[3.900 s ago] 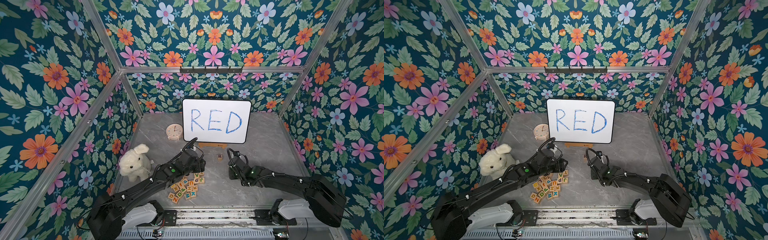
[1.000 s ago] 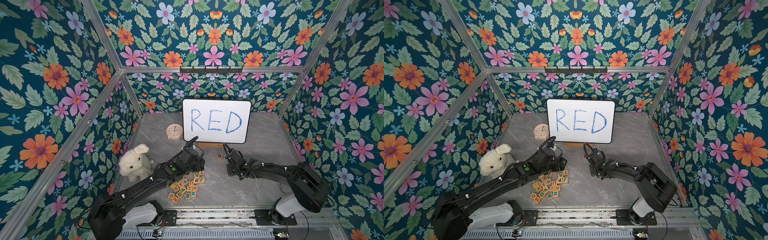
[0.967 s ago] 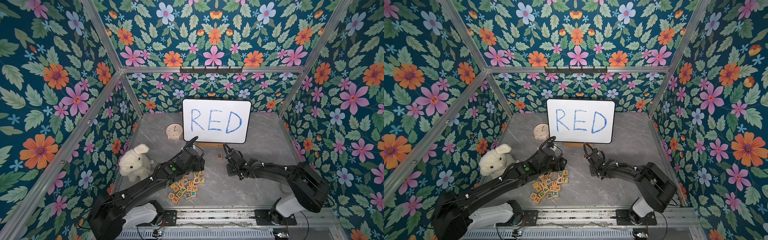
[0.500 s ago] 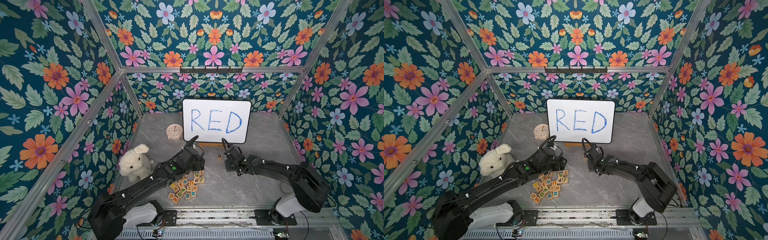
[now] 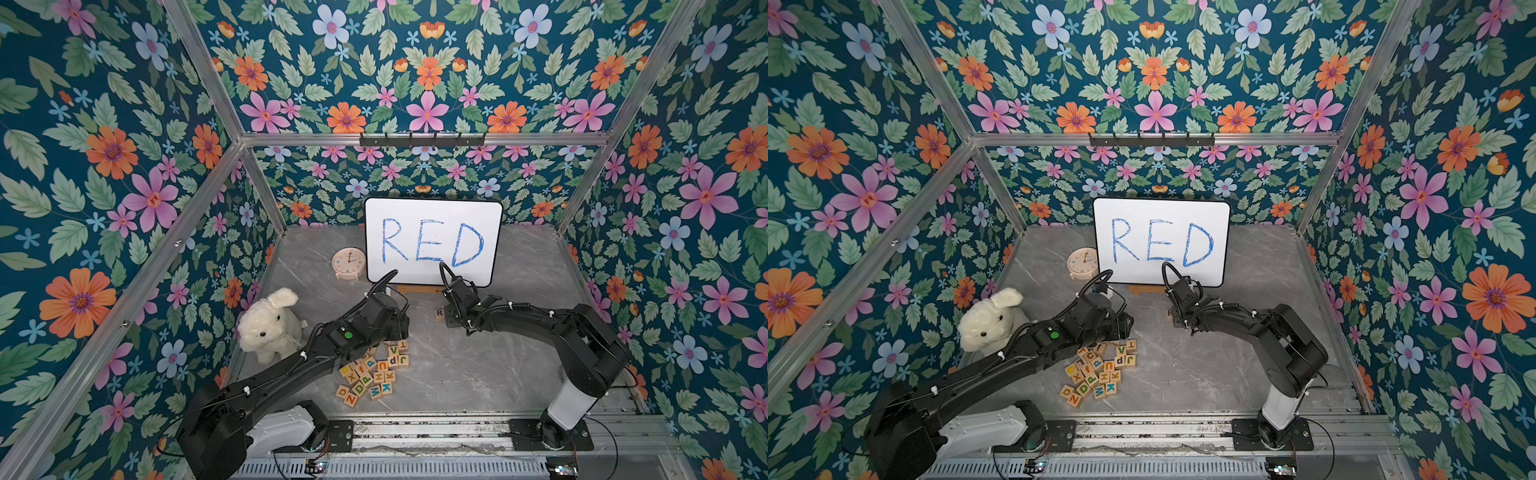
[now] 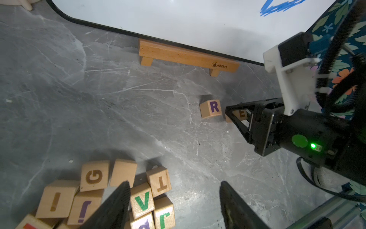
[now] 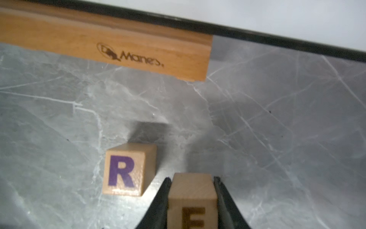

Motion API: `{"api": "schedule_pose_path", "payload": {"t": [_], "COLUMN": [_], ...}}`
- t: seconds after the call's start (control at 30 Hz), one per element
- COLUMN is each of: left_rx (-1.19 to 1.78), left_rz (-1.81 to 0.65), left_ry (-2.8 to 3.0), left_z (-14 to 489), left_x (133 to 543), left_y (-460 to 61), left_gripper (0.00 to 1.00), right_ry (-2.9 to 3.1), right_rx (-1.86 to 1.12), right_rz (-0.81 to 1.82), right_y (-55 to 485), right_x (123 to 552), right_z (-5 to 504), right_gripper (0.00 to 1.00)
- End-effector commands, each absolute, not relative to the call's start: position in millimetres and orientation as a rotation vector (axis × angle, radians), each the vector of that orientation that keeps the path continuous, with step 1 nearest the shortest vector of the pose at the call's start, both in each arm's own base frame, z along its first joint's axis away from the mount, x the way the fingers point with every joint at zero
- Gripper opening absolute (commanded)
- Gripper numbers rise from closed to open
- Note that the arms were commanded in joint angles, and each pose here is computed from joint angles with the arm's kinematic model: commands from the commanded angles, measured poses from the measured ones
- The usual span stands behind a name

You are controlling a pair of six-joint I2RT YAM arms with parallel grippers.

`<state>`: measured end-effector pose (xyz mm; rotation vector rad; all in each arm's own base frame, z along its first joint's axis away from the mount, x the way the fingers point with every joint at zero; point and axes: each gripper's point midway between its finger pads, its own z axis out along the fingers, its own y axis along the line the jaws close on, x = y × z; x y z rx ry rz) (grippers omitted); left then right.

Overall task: Assemble the uppercase word "red" with letter blocks
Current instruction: Place the letter block at the center of the board.

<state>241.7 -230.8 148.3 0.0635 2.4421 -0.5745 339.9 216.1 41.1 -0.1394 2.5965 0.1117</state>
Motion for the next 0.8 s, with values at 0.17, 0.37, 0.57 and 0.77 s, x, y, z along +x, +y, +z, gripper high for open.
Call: {"api": "schedule_pose_path", "payload": {"t": [0.17,0.37,0.57,0.77], "left_rx": [0.067,0.077,0.077,0.081], "left_rz": [-0.541,-0.531,-0.528,-0.532], "left_ry": [2.433,2.445,2.450,2.459], "left_z": [150.7,147.5,145.7,144.2], "left_x": [243.6,242.6,243.0,242.7], "left_y": [-226.6,-226.5,-227.0,-228.6], "left_gripper": [0.73,0.73,0.73,0.73], "right_ry": [2.606,2.614,2.629,2.636], "right_rx": [-0.154,-0.146,-0.146,-0.148], "right_rz": [0.128,0.124,0.111,0.107], "right_y": [225.5,225.6,224.7,225.2], "right_x": [353.1,354.7,353.6,353.5], "right_z": [33.2,31.1,30.4,29.7], "right_gripper": [0.27,0.29,0.35,0.40]}}
